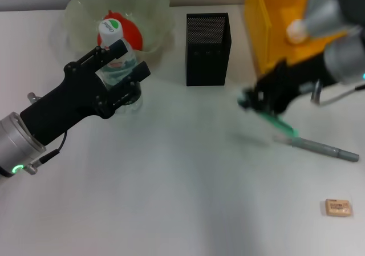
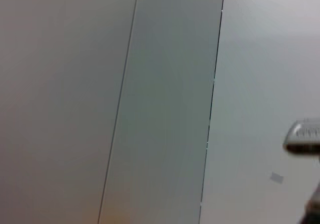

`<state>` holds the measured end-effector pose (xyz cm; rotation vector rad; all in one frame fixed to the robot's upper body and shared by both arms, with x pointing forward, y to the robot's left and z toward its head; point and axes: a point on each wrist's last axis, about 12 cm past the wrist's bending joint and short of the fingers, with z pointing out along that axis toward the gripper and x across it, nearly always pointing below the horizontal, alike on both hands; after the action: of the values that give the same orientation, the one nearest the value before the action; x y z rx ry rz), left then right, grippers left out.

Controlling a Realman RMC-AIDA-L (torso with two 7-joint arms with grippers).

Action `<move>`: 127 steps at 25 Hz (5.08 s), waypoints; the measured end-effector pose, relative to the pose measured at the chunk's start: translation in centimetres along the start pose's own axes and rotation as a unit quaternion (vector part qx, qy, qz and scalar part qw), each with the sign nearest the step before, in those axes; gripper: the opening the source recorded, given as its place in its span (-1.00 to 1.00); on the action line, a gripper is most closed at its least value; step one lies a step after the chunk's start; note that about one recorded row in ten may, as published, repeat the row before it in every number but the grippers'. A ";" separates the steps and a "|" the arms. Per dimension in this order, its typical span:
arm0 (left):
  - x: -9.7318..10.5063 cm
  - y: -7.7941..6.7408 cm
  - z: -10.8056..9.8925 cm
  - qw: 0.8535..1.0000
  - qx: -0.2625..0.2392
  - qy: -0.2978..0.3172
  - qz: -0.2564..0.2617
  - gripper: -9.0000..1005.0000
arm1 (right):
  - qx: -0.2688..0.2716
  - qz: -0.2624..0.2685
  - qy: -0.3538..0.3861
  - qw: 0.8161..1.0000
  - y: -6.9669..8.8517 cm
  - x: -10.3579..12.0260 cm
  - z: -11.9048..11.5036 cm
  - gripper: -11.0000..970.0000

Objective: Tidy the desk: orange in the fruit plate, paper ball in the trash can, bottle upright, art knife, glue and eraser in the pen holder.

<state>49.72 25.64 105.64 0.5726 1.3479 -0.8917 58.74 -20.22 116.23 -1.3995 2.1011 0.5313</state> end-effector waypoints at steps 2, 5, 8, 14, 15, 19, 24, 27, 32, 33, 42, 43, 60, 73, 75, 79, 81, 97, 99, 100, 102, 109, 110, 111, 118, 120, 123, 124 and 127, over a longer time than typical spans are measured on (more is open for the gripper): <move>0.0 0.0 -0.1 1.000 -0.002 -0.002 0.000 0.33 | 0.033 0.016 -0.069 0.997 -0.8 0.1 -1.3 -0.61; -0.1 0.0 -0.2 1.000 -0.003 -0.004 0.001 0.33 | 0.087 0.032 -0.177 0.980 -1.9 0.7 -2.5 -0.61; -0.2 0.1 -0.1 1.000 -0.002 -0.006 0.002 0.32 | 0.116 0.042 -0.275 0.953 -2.5 1.0 -2.6 -0.61; -0.4 0.3 0.3 1.000 0.001 -0.006 0.005 0.32 | 0.132 0.054 -0.416 0.898 -3.2 1.1 -0.6 -0.61; -0.4 0.3 0.3 1.000 0.001 -0.006 0.005 0.32 | 0.138 0.053 -0.431 0.890 -3.4 1.1 -0.3 -0.61; -0.4 0.3 0.4 1.000 0.001 -0.007 0.006 0.32 | 0.167 0.045 -0.464 0.869 -3.8 0.9 1.6 -0.61; -0.5 0.4 0.6 1.000 0.004 -0.008 0.005 0.32 | 0.190 0.029 -0.459 0.867 -3.7 0.6 4.1 -0.59; -0.6 0.5 0.7 1.000 0.005 -0.008 0.008 0.32 | 0.192 0.009 -0.445 0.875 -3.3 0.5 5.1 -0.58; -0.7 0.5 0.8 1.000 0.006 -0.009 0.011 0.32 | 0.190 -0.008 -0.431 0.882 -2.9 0.5 6.1 -0.56; -0.8 0.6 1.0 1.000 0.008 -0.010 0.013 0.32 | 0.190 -0.009 -0.429 0.883 -2.9 0.5 6.1 -0.55; -1.1 0.8 1.4 1.000 0.010 -0.013 0.017 0.32 | 0.173 -0.005 -0.401 0.900 -2.2 1.1 7.4 -0.51; -1.1 0.8 1.4 1.000 0.010 -0.013 0.015 0.32 | 0.170 -0.005 -0.393 0.904 -2.2 1.1 7.6 -0.51; -1.0 0.8 1.0 1.000 0.005 -0.014 0.015 0.32 | 0.056 0.053 -0.278 0.957 -0.2 1.0 2.3 0.07; -1.2 0.9 1.5 1.000 0.009 -0.014 0.018 0.32 | -0.090 0.042 0.102 0.990 2.9 3.4 -6.8 0.09; -1.2 0.9 1.6 1.000 0.010 -0.015 0.018 0.32 | -0.088 0.032 0.134 0.987 3.2 3.9 -6.8 0.09; -1.3 1.0 1.8 1.000 0.012 -0.016 0.022 0.32 | -0.092 0.019 0.188 0.978 3.6 4.6 -6.3 0.08; -1.3 1.0 1.8 1.000 0.011 -0.016 0.022 0.32 | -0.092 0.018 0.197 0.976 3.6 4.7 -6.2 0.08; -1.3 1.1 1.7 0.999 0.008 -0.013 0.033 0.32 | -0.093 -0.033 0.318 0.943 4.8 4.8 -1.4 0.08; -1.3 1.1 1.7 0.999 0.008 -0.013 0.033 0.32 | -0.091 -0.037 0.321 0.942 4.9 4.7 -1.2 0.08; -1.3 1.1 1.7 0.999 0.007 -0.013 0.033 0.32 | -0.087 -0.044 0.327 0.940 4.9 4.5 -0.8 0.08; -1.3 1.1 1.7 0.999 0.007 -0.013 0.033 0.32 | -0.085 -0.049 0.334 0.937 5.0 4.3 -0.5 0.08; -1.3 1.2 1.4 0.999 0.000 -0.016 0.034 0.32 | -0.090 -0.064 0.355 0.928 5.6 4.1 0.6 0.07; -1.3 1.2 1.4 0.999 0.000 -0.016 0.034 0.32 | -0.091 -0.065 0.357 0.927 5.6 4.1 0.7 0.07; -1.3 1.2 1.3 0.999 -0.001 -0.015 0.034 0.32 | -0.092 -0.067 0.360 0.926 5.7 4.1 0.9 0.07; -1.3 1.2 1.2 0.999 -0.002 -0.015 0.034 0.32 | -0.086 -0.071 0.366 0.924 5.8 4.0 1.4 0.07; -1.2 1.2 1.2 0.999 -0.003 -0.015 0.034 0.32 | -0.083 -0.070 0.363 0.925 5.7 3.9 1.5 0.07; -1.2 1.2 1.1 0.999 -0.004 -0.015 0.033 0.32 | -0.083 -0.069 0.364 0.925 5.8 4.0 1.7 0.07; -1.2 1.2 1.1 0.999 -0.004 -0.014 0.033 0.32 | -0.083 -0.068 0.365 0.925 5.8 4.1 1.7 0.07; -1.2 1.2 1.1 0.999 -0.004 -0.014 0.033 0.32 | -0.080 -0.060 0.367 0.925 5.7 4.1 1.8 0.05</move>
<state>51.33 25.66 106.82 0.5934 1.2988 -0.8377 52.61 -19.85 112.36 -2.0402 2.5443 0.1229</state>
